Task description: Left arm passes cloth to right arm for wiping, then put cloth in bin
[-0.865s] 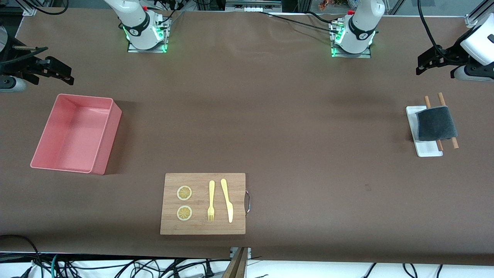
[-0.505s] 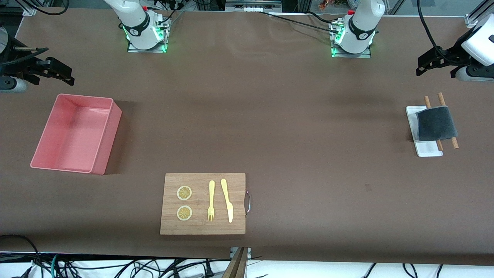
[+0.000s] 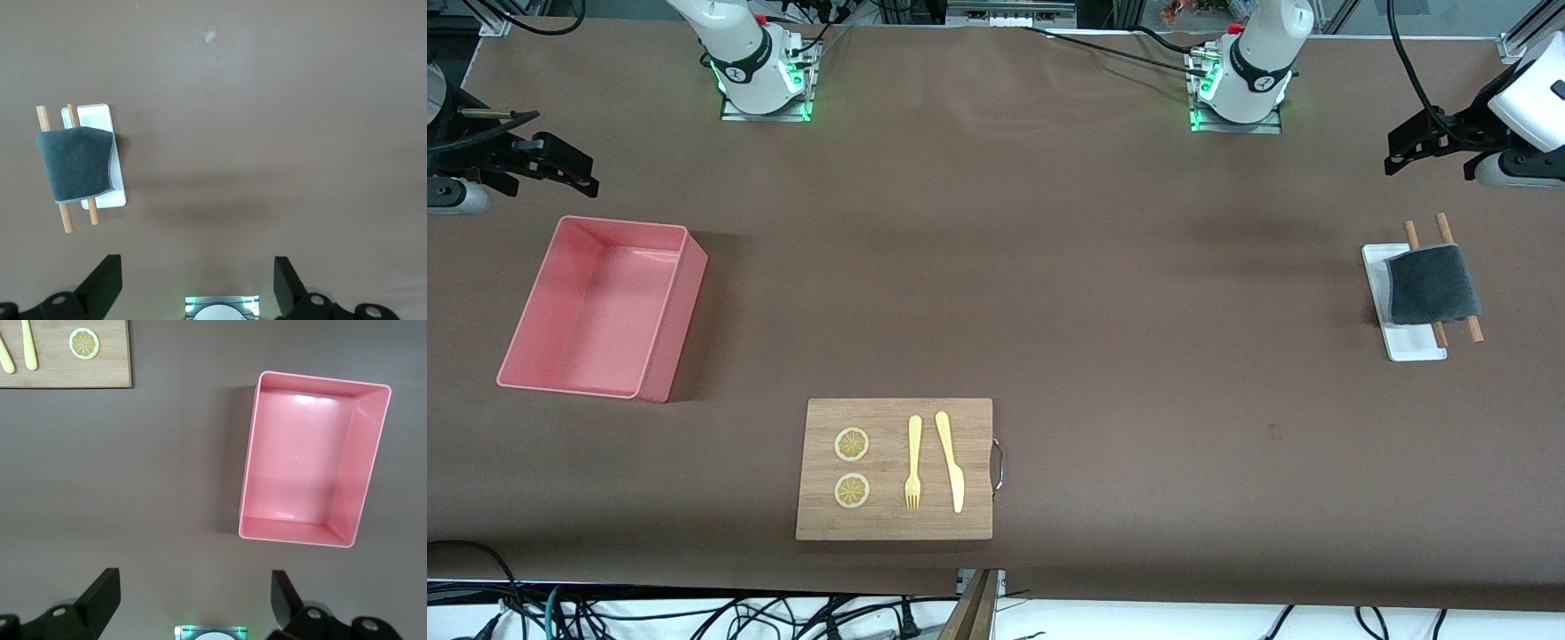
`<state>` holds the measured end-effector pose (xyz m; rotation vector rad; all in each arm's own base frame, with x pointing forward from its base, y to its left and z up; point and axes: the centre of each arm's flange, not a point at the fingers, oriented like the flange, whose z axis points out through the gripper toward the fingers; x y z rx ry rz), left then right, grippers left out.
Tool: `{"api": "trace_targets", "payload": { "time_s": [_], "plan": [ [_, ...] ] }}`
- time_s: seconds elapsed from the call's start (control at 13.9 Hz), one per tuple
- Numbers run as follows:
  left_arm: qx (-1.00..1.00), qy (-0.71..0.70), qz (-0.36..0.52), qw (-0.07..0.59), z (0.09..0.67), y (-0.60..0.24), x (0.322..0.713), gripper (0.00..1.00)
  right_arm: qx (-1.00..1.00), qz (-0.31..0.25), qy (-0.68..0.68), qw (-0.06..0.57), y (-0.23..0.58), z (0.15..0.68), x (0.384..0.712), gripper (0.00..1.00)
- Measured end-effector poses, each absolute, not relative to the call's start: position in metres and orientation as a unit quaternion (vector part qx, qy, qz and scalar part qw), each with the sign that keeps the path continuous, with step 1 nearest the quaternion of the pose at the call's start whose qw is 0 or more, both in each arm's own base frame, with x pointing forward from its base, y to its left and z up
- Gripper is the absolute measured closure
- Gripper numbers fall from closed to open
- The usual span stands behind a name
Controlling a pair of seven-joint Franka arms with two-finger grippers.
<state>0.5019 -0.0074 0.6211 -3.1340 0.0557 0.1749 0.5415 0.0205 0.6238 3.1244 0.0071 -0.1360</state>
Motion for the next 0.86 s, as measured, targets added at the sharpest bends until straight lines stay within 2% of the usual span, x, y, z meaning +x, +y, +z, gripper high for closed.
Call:
{"api": "trace_targets", "payload": {
  "time_s": [0.86],
  "plan": [
    [-0.998, 0.010, 0.067, 0.000, 0.610, 0.001, 0.507, 0.00, 0.999, -0.044, 0.001, 0.007, 0.020, 0.624, 0.542, 0.00]
  ]
}}
